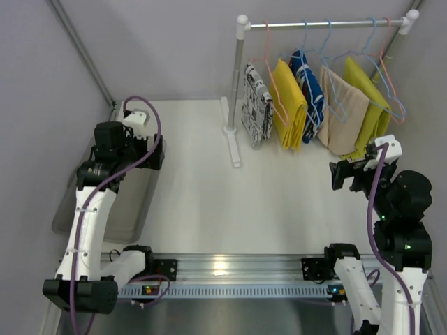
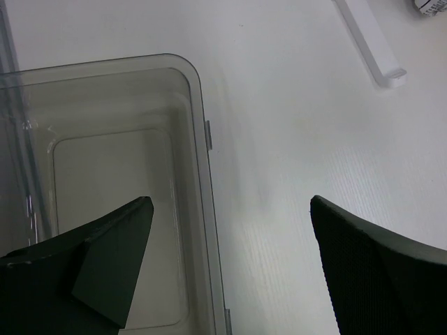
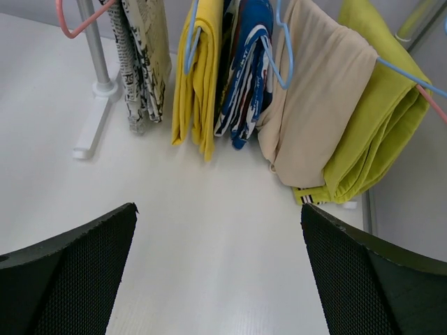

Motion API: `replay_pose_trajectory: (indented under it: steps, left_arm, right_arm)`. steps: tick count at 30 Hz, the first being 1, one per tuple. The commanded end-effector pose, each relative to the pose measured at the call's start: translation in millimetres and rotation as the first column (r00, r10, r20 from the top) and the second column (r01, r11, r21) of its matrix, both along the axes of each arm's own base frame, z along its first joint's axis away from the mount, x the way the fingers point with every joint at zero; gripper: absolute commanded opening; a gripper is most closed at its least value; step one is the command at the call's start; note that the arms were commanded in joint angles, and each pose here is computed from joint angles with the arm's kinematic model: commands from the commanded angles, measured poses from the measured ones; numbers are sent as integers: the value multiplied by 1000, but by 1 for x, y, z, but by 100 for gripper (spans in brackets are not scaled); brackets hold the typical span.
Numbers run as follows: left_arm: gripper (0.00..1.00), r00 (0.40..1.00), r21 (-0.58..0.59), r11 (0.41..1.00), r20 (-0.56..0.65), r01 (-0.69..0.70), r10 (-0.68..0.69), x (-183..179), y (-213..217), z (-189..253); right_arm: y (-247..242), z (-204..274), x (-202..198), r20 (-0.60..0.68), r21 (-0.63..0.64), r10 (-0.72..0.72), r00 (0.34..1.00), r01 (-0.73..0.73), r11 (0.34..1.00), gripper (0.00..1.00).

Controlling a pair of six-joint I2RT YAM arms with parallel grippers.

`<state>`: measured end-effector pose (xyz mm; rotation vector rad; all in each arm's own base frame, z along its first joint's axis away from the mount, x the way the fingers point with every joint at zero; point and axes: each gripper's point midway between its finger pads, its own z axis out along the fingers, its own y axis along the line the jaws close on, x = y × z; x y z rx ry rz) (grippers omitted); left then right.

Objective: Remove the trousers from the hanger

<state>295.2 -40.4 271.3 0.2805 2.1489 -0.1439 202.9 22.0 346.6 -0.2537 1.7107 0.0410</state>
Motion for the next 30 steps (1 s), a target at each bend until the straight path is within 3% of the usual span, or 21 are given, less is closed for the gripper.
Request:
replay_pose_trajectory:
  steps: [1, 7, 13, 21, 26, 30]
  left_arm:
    - [99, 998, 2, 1000, 57, -23, 23, -3, 4, 9]
    - [99, 998, -6, 998, 3, 61, -61, -9, -8, -1]
    - [99, 991, -26, 993, 69, 114, -112, -10, -17, 13]
    - [99, 994, 13, 996, 63, 87, -88, -6, -9, 7]
    - [99, 996, -14, 997, 49, 73, -72, -6, -10, 0]
    - [99, 996, -19, 997, 48, 73, -72, -5, -11, 0]
  right_arm:
    - [3, 17, -6, 24, -4, 16, 1000, -16, 1000, 99]
    - [22, 65, -3, 43, 14, 129, 991, -130, 991, 99]
    - [54, 107, 44, -28, 91, 332, 943, -328, 940, 99]
    - [98, 159, 88, 15, 331, 541, 841, -515, 791, 88]
    - [117, 153, 128, -9, 474, 610, 792, -534, 700, 82]
    - [150, 152, 146, -19, 476, 652, 758, -566, 673, 76]
